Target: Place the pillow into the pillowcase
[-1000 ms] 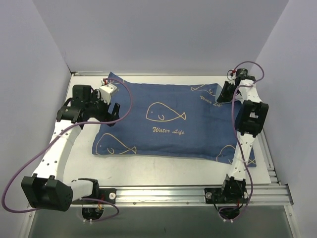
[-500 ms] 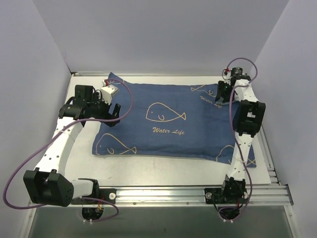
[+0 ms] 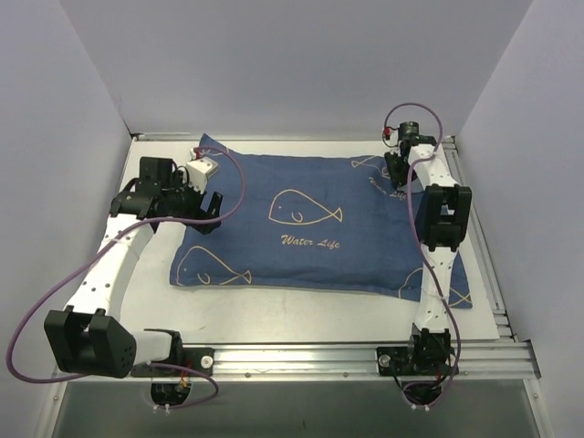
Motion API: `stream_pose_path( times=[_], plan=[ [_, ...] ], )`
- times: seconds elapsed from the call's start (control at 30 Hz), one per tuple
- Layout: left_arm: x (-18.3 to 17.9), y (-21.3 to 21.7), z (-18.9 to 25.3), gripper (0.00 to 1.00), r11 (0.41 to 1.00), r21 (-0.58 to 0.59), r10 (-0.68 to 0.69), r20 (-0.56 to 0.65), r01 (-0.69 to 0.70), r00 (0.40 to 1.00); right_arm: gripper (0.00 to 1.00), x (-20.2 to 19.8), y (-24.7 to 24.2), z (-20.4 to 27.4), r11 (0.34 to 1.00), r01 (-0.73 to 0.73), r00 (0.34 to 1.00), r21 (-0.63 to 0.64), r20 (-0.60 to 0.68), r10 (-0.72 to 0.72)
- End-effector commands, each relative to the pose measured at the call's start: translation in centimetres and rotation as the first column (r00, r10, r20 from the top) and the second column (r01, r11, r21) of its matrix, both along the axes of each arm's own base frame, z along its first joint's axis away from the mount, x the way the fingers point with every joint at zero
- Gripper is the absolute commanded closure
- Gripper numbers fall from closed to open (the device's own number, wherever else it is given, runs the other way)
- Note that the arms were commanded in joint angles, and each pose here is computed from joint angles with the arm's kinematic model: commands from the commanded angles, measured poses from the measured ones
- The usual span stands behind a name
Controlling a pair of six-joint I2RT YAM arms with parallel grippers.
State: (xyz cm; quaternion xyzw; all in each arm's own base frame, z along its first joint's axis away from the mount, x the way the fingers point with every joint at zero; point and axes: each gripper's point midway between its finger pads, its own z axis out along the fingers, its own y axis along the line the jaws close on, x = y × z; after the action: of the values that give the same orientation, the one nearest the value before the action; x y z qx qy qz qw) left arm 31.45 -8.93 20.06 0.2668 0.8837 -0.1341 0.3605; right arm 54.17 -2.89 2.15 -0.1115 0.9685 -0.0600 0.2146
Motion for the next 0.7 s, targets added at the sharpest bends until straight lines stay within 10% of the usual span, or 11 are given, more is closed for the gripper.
stream_pose_path(
  times=[0.0,0.4,0.47,0.53,0.67],
  plan=[
    [0.2,0.3,0.3,0.03,1.000,0.007,-0.002,0.007,0.002,1.000,0.74,-0.2,-3.7,1.9,0.993,0.042,0.999,-0.113,0.005,-0.042],
    [0.5,0.0,0.3,0.03,1.000,-0.006,-0.003,-0.005,0.003,1.000,1.00,4.4,-11.2,9.5,0.960,0.174,0.955,-0.218,0.275,-0.110],
    [0.6,0.0,0.4,0.03,1.000,-0.005,-0.002,-0.002,0.002,1.000,0.72,5.4,-14.3,13.7,0.908,0.282,0.901,-0.311,0.412,-0.139],
    [0.8,0.0,0.5,0.03,1.000,-0.003,0.000,0.000,0.000,1.000,0.20,7.3,-15.7,17.5,0.871,0.328,0.828,-0.365,0.555,-0.080],
    [1.0,0.1,0.5,0.03,1.000,-0.001,0.015,-0.004,-0.015,1.000,0.00,9.5,-16.8,22.1,0.806,0.382,0.758,-0.453,0.652,0.007]
  ],
)
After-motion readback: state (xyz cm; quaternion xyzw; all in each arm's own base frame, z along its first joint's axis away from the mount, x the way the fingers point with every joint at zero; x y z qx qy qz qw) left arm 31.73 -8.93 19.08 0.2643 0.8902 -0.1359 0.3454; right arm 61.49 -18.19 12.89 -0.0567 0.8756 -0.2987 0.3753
